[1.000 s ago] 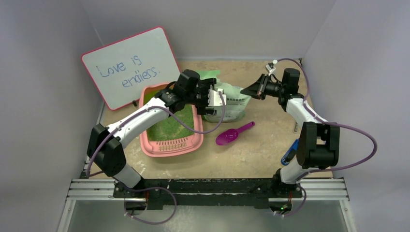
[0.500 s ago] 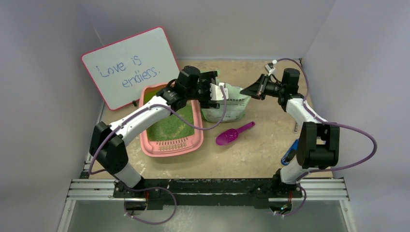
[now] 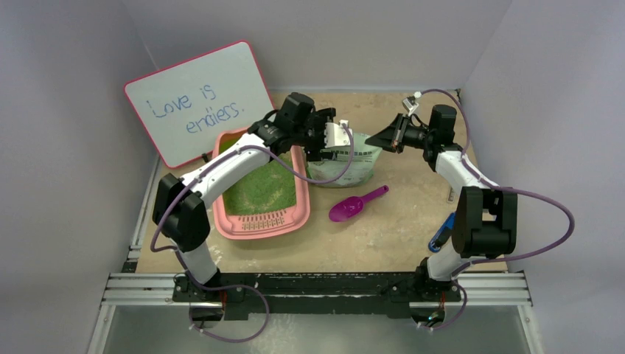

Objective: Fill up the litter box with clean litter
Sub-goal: Close the cat litter bag at the center of the board, then pick up the clamp at the center of the board.

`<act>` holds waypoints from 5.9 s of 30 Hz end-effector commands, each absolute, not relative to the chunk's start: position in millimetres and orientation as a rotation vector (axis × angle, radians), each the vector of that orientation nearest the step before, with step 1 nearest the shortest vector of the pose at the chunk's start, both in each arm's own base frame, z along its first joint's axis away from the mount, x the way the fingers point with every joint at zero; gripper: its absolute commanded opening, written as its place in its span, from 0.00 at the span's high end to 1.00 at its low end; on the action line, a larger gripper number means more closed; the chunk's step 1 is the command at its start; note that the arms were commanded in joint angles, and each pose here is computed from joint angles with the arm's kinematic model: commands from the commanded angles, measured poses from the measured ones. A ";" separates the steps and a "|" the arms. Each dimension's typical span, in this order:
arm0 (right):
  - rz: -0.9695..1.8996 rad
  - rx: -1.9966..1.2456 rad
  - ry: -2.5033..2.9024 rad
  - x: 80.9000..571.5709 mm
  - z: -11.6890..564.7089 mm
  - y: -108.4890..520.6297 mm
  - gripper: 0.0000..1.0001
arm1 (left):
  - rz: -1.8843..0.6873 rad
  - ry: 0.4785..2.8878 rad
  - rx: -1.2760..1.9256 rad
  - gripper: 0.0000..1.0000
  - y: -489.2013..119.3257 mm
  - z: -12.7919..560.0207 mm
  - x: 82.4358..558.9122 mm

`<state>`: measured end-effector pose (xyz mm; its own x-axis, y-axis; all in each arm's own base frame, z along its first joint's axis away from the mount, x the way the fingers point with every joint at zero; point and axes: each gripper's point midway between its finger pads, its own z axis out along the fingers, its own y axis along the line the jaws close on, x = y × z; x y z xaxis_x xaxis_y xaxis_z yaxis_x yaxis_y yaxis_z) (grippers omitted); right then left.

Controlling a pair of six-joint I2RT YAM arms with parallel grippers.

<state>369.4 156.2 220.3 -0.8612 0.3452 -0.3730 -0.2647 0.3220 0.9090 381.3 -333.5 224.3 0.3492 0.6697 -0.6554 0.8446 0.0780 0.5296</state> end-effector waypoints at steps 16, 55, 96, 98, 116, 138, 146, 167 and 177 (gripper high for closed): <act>1.623 -0.136 1.899 357.1 292.0 160.2 1.00 | -0.438 1.511 1.824 0.60 -330.6 192.2 354.9; 0.369 -1.392 1.338 358.5 274.3 192.4 0.07 | -0.622 1.572 1.575 1.00 -320.7 258.7 373.1; 0.391 0.007 2.005 384.8 275.6 31.2 0.01 | -0.653 1.580 1.526 1.00 -310.6 257.5 376.2; 0.263 0.331 1.981 372.6 264.3 -3.2 0.01 | -0.653 1.578 1.525 1.00 -310.8 258.4 376.2; -0.141 1.124 2.222 313.3 100.5 -173.9 0.16 | -0.687 1.552 1.521 1.00 -312.6 260.9 369.0; 0.221 0.917 2.356 367.6 63.3 -161.9 0.39 | -0.675 1.556 1.519 1.00 -308.5 261.5 364.7; 0.161 0.854 2.365 368.6 83.3 -159.8 0.34 | -0.690 1.555 1.522 1.00 -309.6 260.3 363.2; 0.173 0.957 2.448 372.5 40.5 -172.6 0.26 | -0.693 1.552 1.523 1.00 -309.0 262.5 361.1; 0.353 0.784 2.470 384.7 34.3 -151.5 0.60 | -0.695 1.553 1.523 1.00 -308.6 262.6 360.1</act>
<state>371.4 -161.6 28.5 -0.6750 0.6267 -0.3893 0.5408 0.7792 0.3169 363.8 -318.0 214.5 0.0183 0.5783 -0.8156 0.9918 0.0930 0.0882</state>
